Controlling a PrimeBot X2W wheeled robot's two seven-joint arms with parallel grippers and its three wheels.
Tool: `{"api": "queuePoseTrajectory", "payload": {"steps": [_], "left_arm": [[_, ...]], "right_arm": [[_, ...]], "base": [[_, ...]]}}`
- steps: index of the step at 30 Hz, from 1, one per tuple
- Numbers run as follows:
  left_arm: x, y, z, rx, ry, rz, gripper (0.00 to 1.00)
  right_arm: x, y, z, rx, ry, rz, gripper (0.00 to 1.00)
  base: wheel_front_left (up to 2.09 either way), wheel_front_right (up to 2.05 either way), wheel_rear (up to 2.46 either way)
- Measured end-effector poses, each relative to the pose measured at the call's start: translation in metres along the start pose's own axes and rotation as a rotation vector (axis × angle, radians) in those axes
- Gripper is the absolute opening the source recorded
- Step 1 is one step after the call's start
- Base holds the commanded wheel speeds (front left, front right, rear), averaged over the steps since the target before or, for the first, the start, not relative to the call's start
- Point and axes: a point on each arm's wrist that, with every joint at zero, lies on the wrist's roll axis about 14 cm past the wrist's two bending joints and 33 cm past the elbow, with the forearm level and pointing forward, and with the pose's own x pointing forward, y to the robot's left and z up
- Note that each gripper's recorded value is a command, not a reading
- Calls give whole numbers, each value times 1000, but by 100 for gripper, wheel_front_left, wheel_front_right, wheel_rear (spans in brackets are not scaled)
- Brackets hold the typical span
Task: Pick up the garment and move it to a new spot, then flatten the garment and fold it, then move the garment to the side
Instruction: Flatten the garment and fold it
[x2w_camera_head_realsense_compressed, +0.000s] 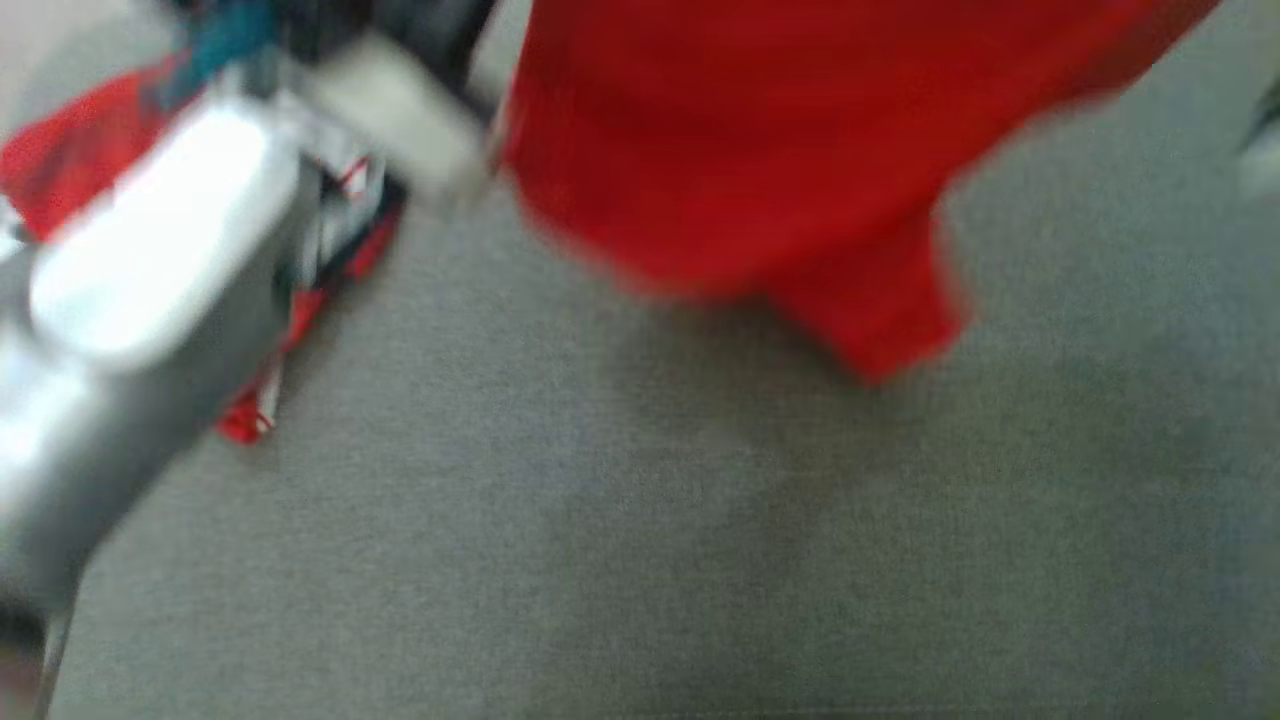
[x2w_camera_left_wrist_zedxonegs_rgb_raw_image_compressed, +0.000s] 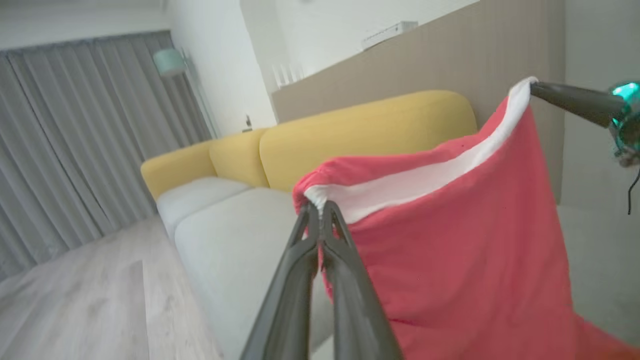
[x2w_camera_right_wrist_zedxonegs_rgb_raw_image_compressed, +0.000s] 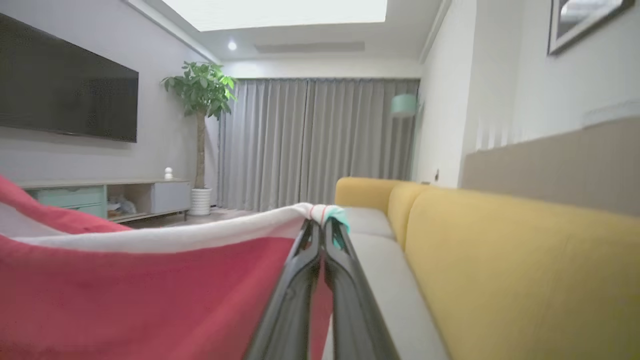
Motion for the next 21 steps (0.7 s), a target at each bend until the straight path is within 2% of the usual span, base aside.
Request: {"api": "queuePoseTrajectory", "payload": {"steps": [3, 6, 8, 10, 13, 15, 21], "left_arm": [[43, 12, 26, 64, -107, -9, 0], [75, 22, 55, 58, -257, 9, 0], [90, 24, 61, 63, -309, 0, 0], [101, 21, 49, 44, -312, -19, 0], [105, 13, 8, 13, -249, -36, 0], [100, 0, -32, 5, -170, -63, 0], [41, -77, -138, -88, 47, -183, 0]], "right_arm": [[38, -31, 42, -95, -111, -33, 0], [61, -50, 76, -166, -201, -52, 0], [68, -56, 85, -211, -228, -52, 0], [67, -58, 81, -257, -217, -39, 0], [58, -60, 57, -274, -153, -22, 0], [42, -59, 26, -254, -76, -18, 0], [-52, -44, -88, -97, 236, -57, 0]], "base": [[0, 0, 0], [0, 0, 0], [0, 0, 0], [0, 0, 0], [0, 0, 0], [0, 0, 0], [0, 0, 0]]}}
